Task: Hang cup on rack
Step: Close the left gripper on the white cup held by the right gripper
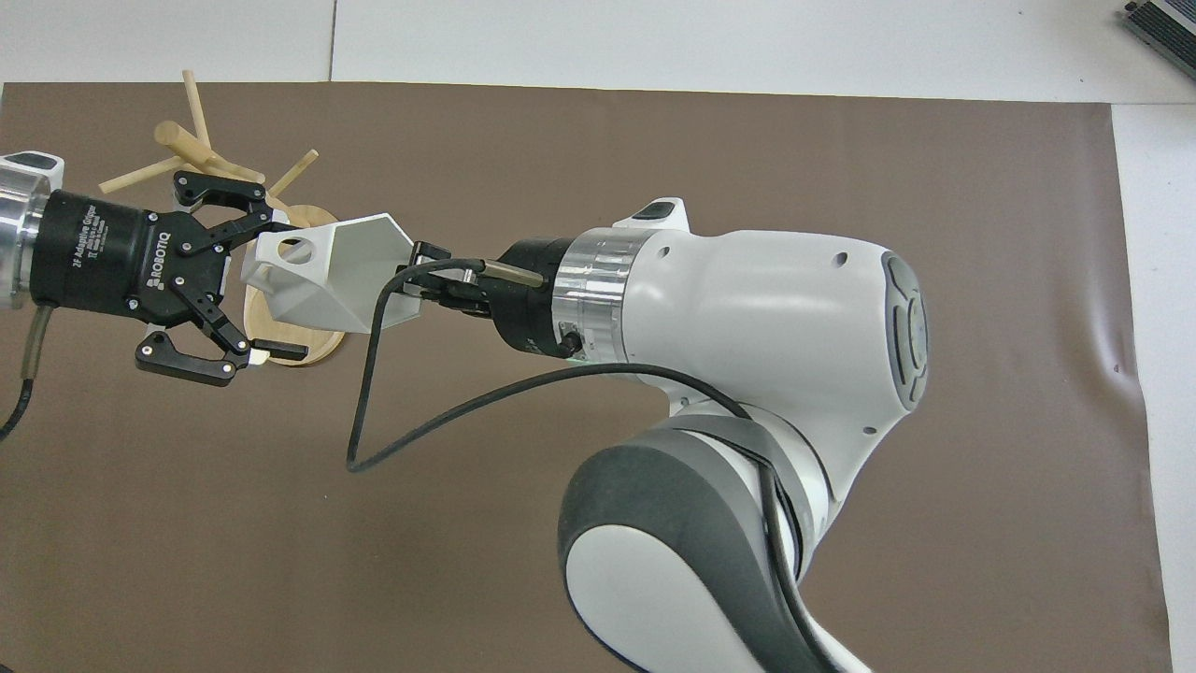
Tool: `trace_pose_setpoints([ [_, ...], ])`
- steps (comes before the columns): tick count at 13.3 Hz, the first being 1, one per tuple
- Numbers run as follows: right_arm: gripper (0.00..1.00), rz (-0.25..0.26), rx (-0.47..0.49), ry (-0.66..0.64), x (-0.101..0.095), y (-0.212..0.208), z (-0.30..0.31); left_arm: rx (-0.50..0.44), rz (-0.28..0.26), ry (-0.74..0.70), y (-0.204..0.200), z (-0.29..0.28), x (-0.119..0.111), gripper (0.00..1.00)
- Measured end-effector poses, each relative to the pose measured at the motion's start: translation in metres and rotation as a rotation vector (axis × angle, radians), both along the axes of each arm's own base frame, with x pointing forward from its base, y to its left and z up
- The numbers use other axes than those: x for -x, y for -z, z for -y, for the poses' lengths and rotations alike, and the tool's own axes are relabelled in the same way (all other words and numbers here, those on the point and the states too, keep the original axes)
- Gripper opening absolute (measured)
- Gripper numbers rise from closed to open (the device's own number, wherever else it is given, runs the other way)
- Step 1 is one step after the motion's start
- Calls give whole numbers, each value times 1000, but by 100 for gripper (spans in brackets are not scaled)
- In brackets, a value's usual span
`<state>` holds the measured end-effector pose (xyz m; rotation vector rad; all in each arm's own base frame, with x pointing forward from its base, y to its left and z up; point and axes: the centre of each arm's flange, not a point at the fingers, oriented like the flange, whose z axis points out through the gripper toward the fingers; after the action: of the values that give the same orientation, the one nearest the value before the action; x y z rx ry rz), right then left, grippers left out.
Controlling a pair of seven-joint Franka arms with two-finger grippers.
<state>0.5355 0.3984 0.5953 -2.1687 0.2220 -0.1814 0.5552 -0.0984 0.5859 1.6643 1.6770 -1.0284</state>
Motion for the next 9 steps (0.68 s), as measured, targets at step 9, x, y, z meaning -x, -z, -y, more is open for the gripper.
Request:
trace_pose_setpoints([
  [9, 4, -2, 0, -2, 1, 1, -1, -4, 10, -18, 0, -4, 0, 70],
])
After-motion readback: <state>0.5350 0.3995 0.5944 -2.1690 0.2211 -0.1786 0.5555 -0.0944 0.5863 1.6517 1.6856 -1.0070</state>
